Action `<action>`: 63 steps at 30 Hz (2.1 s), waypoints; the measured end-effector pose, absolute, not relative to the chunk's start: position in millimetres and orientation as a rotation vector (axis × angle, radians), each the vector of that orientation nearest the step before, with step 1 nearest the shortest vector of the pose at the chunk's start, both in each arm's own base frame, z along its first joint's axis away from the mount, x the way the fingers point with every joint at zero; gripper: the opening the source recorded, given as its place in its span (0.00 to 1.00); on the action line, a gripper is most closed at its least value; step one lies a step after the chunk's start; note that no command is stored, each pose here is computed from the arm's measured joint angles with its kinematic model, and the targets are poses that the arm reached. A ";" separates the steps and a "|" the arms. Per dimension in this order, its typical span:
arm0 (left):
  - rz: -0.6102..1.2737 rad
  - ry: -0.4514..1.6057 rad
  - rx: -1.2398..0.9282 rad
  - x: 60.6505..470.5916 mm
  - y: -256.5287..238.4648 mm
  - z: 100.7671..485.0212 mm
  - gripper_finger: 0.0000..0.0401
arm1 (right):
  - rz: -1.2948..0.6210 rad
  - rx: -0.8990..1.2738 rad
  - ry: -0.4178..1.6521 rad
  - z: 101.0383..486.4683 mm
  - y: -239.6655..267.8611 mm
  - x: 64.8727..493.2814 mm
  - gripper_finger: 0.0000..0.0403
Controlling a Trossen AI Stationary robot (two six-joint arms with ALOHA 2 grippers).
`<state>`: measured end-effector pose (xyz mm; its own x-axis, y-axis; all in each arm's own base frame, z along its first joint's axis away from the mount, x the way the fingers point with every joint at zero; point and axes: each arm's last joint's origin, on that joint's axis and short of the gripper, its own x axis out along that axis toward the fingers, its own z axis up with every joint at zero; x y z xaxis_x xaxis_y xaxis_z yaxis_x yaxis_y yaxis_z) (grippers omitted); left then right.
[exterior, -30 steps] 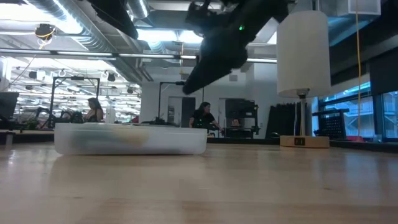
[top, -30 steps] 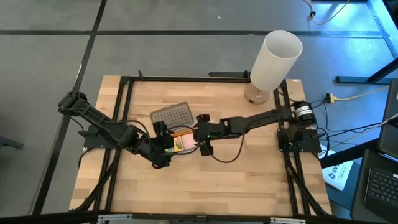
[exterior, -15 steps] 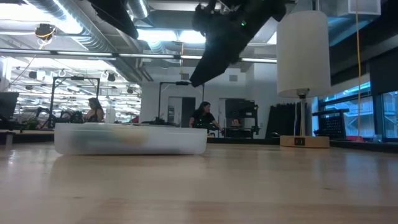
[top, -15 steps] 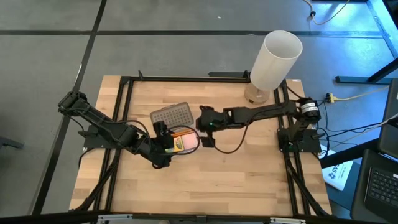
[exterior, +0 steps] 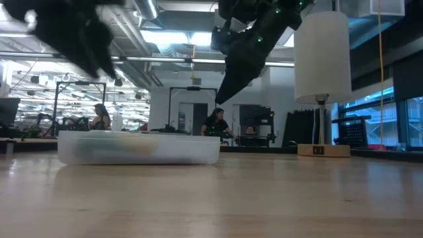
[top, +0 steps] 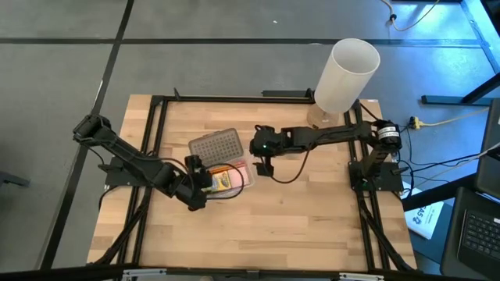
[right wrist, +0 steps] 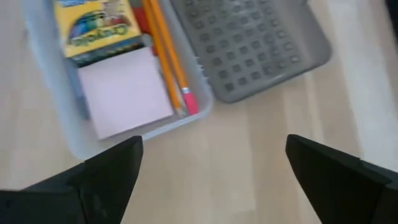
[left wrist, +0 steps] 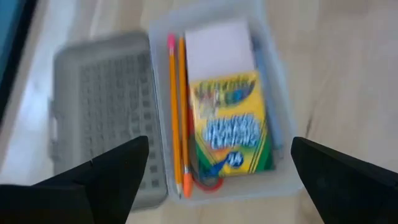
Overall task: Pack school essentials
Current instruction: Close the transparent supply box
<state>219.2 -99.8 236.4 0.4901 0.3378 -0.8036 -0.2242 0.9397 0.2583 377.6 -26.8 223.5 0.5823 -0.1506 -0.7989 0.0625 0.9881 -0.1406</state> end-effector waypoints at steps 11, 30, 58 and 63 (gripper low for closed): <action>0.443 1.015 0.023 199.2 -87.8 171.9 0.97 | -0.270 -0.124 0.944 221.6 -50.3 377.0 0.98; 0.159 1.105 0.047 194.2 -107.4 170.2 0.97 | -0.276 -0.118 0.943 221.5 -52.3 376.8 0.98; -0.198 1.193 0.322 175.8 -132.9 197.5 0.97 | -0.177 -0.059 0.929 221.5 -54.3 377.5 0.98; -0.243 1.121 0.328 176.7 -136.0 186.1 0.97 | -0.176 -0.058 0.929 221.5 -54.3 377.6 0.98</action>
